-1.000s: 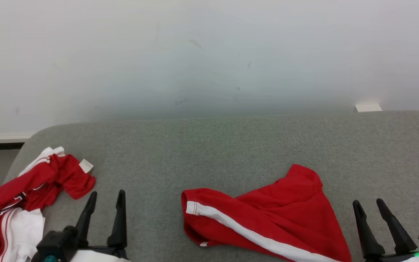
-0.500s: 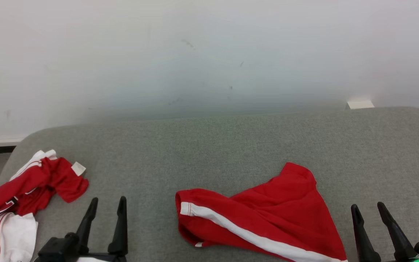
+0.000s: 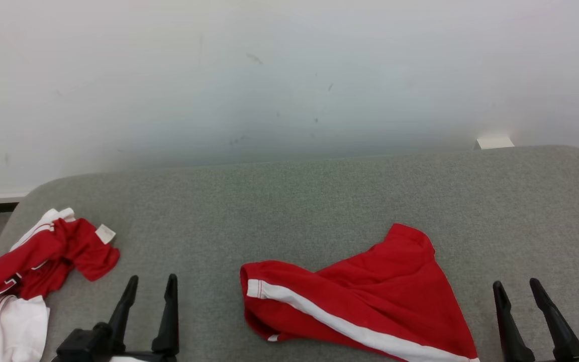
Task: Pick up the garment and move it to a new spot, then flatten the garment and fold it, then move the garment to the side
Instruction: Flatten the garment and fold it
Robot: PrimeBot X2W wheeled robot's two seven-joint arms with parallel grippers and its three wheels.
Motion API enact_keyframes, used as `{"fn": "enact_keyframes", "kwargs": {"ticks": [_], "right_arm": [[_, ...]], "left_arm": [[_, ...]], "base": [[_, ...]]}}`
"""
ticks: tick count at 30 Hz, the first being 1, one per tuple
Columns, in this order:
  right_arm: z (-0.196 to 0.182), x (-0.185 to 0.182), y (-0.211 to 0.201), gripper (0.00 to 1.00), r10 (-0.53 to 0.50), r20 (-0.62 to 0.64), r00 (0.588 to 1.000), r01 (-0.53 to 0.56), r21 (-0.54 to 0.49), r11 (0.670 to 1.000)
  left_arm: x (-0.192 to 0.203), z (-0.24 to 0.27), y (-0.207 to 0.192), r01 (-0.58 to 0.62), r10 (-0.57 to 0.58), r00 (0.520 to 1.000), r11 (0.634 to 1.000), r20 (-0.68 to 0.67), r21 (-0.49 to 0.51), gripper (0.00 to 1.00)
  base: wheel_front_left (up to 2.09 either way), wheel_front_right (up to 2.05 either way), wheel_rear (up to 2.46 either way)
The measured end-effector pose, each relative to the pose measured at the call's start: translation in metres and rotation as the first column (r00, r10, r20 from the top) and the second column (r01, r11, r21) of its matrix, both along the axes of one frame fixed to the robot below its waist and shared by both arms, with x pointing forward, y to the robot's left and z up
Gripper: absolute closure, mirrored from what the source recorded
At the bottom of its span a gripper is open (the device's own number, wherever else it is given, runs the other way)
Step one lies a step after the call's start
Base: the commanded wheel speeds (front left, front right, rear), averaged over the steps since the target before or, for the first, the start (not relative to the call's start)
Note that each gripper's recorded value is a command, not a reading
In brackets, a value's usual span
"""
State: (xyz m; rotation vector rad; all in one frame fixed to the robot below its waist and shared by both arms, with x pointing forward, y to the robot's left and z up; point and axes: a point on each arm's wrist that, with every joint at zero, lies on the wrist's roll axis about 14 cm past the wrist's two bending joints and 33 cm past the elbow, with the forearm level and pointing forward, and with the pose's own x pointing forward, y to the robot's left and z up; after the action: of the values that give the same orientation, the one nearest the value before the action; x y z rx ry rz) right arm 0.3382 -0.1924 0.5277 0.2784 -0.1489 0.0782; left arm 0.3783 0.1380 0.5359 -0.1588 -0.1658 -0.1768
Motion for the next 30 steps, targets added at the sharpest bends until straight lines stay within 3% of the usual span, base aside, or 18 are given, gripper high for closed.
{"fn": "enact_keyframes", "kwargs": {"ticks": [5,9,14,22,30], "right_arm": [[-0.028,-0.009,-0.005,0.00,0.018,-0.110,0.994,-0.015,0.023,1.000],[-0.072,-0.025,0.002,0.00,0.092,-0.313,0.945,-0.084,0.038,0.996],[-0.108,-0.040,0.006,0.00,0.122,-0.457,0.881,-0.093,0.086,0.992],[-0.134,-0.038,0.020,0.00,0.150,-0.534,0.832,-0.094,0.130,0.987],[-0.143,-0.024,0.026,0.00,0.157,-0.545,0.824,-0.096,0.139,0.986]], "left_arm": [[-0.003,-0.015,-0.010,0.033,-0.035,0.998,0.999,-0.049,-0.030,0.00],[-0.005,-0.033,-0.014,0.064,-0.070,0.990,0.997,-0.119,-0.051,0.00],[-0.003,-0.037,-0.026,0.120,-0.131,0.976,0.990,-0.174,-0.075,0.00],[-0.004,-0.042,-0.064,0.272,-0.293,0.911,0.956,-0.290,-0.111,0.00],[0.004,-0.051,-0.080,0.348,-0.369,0.849,0.929,-0.378,-0.124,0.00]], "base": [[0.00,0.00,0.00],[0.00,0.00,0.00],[0.00,0.00,0.00],[0.00,0.00,0.00],[0.00,0.00,0.00]]}}
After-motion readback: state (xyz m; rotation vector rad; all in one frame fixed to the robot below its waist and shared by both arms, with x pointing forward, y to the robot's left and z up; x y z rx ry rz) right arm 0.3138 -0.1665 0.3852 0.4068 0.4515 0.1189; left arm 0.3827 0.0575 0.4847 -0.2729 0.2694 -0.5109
